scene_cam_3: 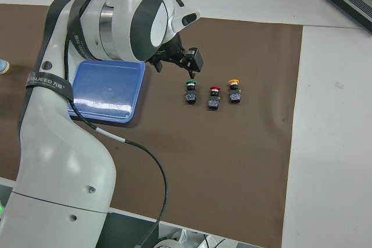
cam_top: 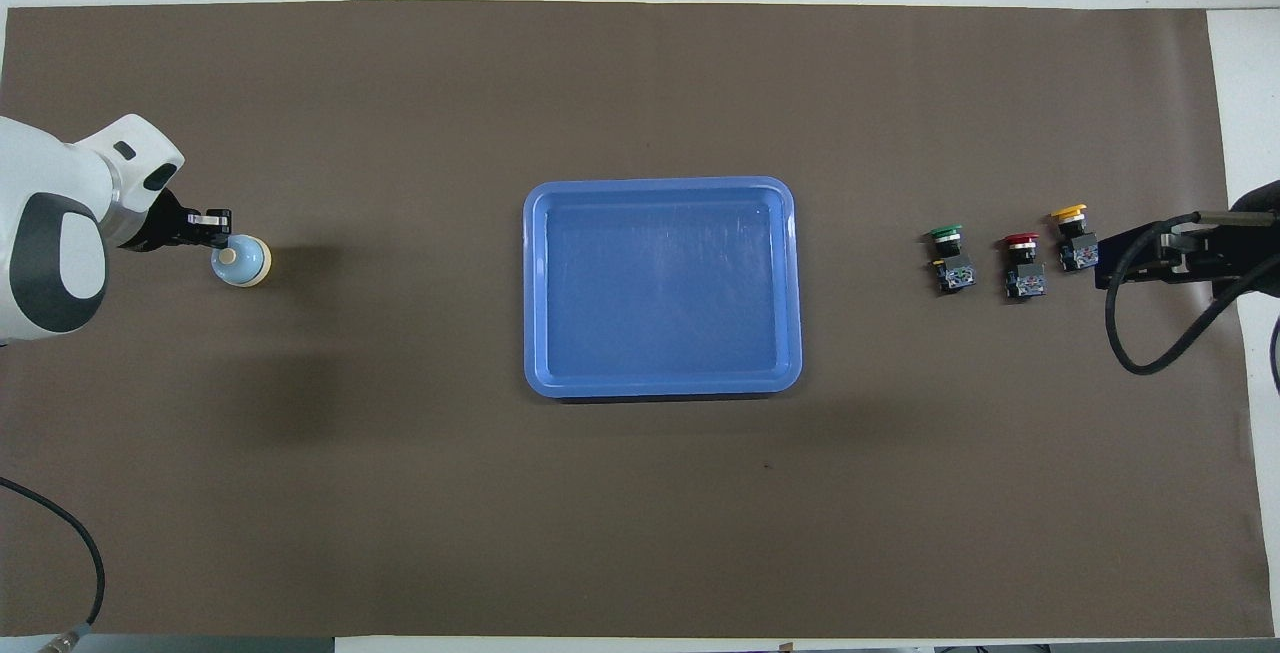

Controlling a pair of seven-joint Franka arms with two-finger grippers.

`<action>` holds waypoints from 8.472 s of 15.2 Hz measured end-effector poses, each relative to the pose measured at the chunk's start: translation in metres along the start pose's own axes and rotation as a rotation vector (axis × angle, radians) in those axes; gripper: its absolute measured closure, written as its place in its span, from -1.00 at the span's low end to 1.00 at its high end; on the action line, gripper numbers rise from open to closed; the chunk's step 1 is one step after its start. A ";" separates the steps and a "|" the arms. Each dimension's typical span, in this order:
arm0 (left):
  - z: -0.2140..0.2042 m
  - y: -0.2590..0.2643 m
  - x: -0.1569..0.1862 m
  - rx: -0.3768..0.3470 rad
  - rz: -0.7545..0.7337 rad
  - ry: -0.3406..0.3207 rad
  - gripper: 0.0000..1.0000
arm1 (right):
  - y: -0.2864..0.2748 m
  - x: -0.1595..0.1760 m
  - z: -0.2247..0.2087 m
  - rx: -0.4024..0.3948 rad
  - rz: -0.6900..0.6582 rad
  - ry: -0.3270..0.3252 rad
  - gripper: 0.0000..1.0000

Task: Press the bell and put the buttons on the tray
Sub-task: 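Move the left gripper over the bell and press down on it, then raise the left gripper off the bell and withdraw it to rest, then reach the right gripper to the yellow button and grasp it, then carry the yellow button into the blue tray and release it, then move the right gripper back and grasp the red button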

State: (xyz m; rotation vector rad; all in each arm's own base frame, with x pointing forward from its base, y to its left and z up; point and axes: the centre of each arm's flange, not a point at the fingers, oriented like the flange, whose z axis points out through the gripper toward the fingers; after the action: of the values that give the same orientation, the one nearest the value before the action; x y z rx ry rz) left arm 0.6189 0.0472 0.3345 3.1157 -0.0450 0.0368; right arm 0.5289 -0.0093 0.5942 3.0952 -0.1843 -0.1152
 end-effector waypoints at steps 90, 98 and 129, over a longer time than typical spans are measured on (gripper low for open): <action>-0.276 0.052 -0.063 0.036 0.062 -0.020 -1.00 | 0.114 0.123 0.285 0.049 -0.448 0.105 0.19; -0.276 0.052 -0.063 0.036 0.062 -0.020 -1.00 | -0.036 0.114 0.167 0.071 -0.331 0.061 0.19; -0.276 0.052 -0.063 0.036 0.062 -0.020 -1.00 | -0.008 0.117 0.228 0.068 -0.206 0.063 -1.00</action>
State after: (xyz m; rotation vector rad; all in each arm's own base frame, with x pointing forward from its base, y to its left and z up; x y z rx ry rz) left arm 0.5477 0.0045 0.6104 3.1498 -0.1437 0.0082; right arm 0.6279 -0.0234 0.3578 3.1714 0.1362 -0.0170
